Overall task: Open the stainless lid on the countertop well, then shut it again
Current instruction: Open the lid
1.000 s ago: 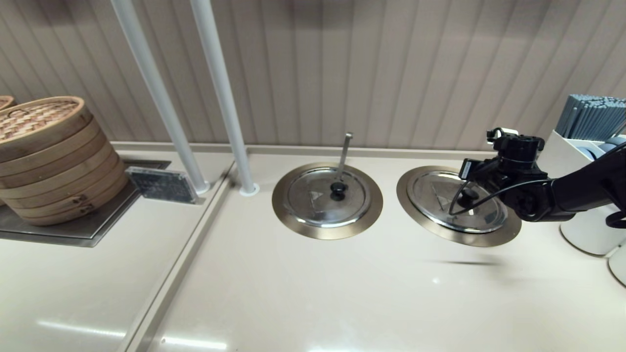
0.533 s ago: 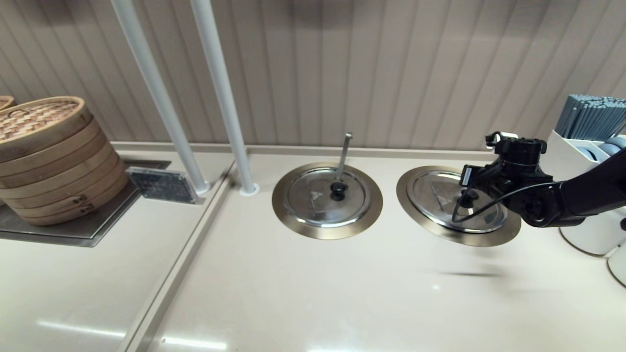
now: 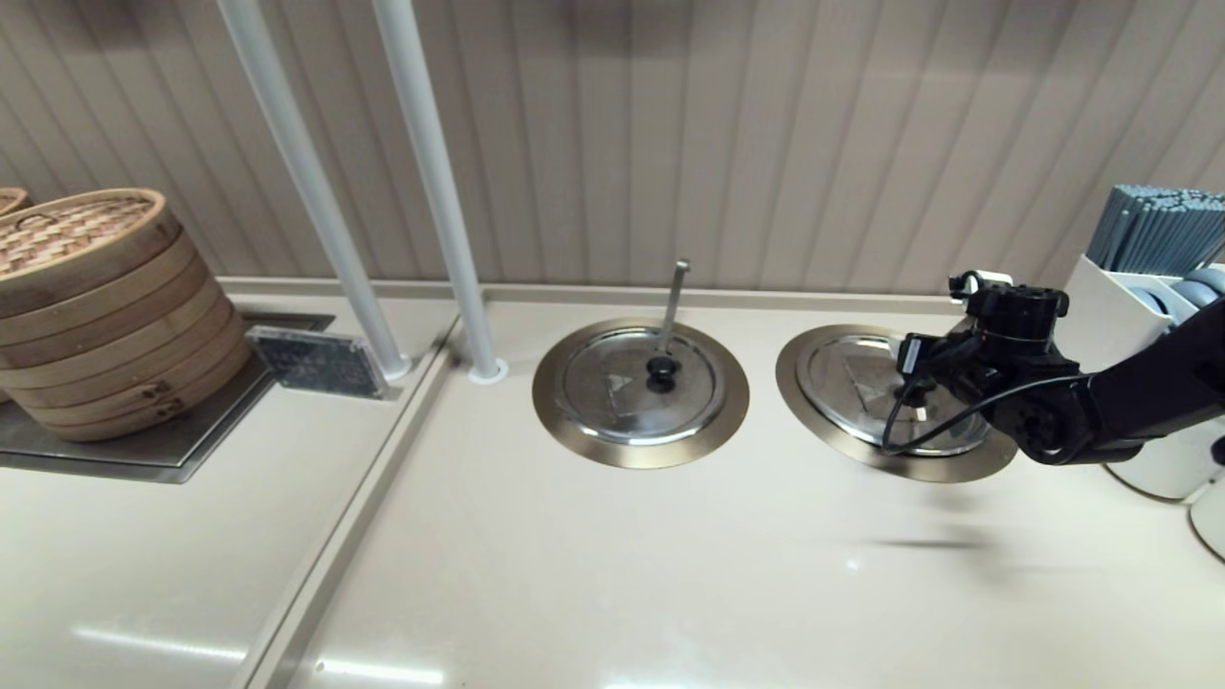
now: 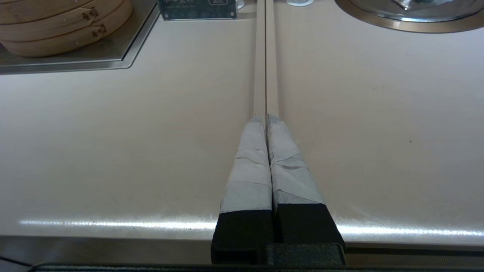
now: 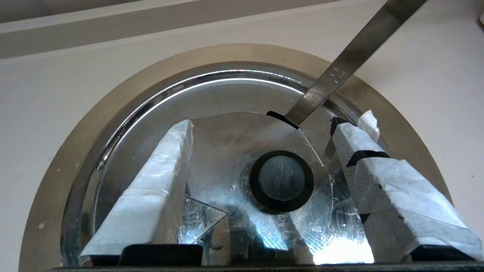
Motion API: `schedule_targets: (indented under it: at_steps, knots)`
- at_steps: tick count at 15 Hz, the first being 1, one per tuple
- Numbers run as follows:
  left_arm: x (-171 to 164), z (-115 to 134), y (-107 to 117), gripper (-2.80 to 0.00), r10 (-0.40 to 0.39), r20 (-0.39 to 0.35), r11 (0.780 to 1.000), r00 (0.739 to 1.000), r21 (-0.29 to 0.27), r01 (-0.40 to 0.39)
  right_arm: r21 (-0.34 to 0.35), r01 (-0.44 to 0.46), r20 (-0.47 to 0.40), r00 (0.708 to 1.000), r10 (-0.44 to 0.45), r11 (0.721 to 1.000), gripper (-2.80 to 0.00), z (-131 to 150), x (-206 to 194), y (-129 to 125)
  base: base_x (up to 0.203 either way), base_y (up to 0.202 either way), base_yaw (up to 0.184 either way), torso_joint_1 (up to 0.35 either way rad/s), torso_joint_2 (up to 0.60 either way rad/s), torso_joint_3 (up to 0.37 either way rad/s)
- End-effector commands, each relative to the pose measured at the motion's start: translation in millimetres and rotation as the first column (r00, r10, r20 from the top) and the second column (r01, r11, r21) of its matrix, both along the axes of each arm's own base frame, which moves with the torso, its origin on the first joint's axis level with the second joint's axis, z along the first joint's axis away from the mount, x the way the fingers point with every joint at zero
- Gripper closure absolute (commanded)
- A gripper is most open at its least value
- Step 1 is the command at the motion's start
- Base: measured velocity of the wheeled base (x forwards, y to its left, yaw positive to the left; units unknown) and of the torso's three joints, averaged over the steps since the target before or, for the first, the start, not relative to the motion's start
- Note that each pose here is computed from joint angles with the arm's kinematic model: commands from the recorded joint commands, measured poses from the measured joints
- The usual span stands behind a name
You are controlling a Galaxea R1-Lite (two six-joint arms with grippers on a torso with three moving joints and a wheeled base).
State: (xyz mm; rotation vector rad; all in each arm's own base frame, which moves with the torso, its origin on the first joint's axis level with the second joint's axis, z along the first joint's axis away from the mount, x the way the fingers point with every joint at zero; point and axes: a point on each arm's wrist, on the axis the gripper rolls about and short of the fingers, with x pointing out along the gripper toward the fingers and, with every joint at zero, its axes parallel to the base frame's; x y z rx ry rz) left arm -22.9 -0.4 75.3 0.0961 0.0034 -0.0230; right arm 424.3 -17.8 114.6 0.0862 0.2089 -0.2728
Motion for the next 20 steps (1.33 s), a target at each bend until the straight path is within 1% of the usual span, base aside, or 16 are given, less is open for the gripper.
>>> schedule_targets:
  at_steps: [1, 4, 7, 10, 14, 20]
  knots:
    - [0.0, 0.0, 0.0, 0.0, 0.0, 0.0, 1.0, 1.0, 0.0, 0.0, -0.002, 0.009, -0.019, 1.0, -0.009, 1.0, -2.8, -28.2, 7.8, -2.3, 0.0, 0.0, 0.0, 0.0, 0.0, 0.0]
    - [0.0, 0.0, 0.0, 0.0, 0.0, 0.0, 1.0, 1.0, 0.0, 0.0, -0.024, 0.013, 0.007, 1.0, -0.013, 1.0, -2.8, -44.0, 13.7, -5.6, 0.0, 0.0, 0.0, 0.0, 0.0, 0.0]
    - [0.0, 0.0, 0.0, 0.0, 0.0, 0.0, 1.0, 1.0, 0.0, 0.0, -0.023, 0.014, -0.024, 1.0, -0.015, 1.0, -2.8, -53.0, 7.8, -4.8, 0.0, 0.0, 0.0, 0.0, 0.0, 0.0]
    - [0.0, 0.0, 0.0, 0.0, 0.0, 0.0, 1.0, 1.0, 0.0, 0.0, -0.032, 0.015, -0.002, 1.0, -0.016, 0.999, -2.8, -60.2, 6.4, -6.5, 0.0, 0.0, 0.0, 0.0, 0.0, 0.0]
    - [0.0, 0.0, 0.0, 0.0, 0.0, 0.0, 1.0, 1.0, 0.0, 0.0, -0.033, 0.013, 0.0, 1.0, -0.013, 0.999, -2.8, -63.7, 9.4, -6.8, 0.0, 0.0, 0.0, 0.0, 0.0, 0.0]
    - [0.0, 0.0, 0.0, 0.0, 0.0, 0.0, 1.0, 1.0, 0.0, 0.0, -0.023, -0.003, 0.014, 1.0, 0.003, 1.0, -2.8, -60.8, 11.2, -1.4, 0.0, 0.0, 0.0, 0.0, 0.0, 0.0]
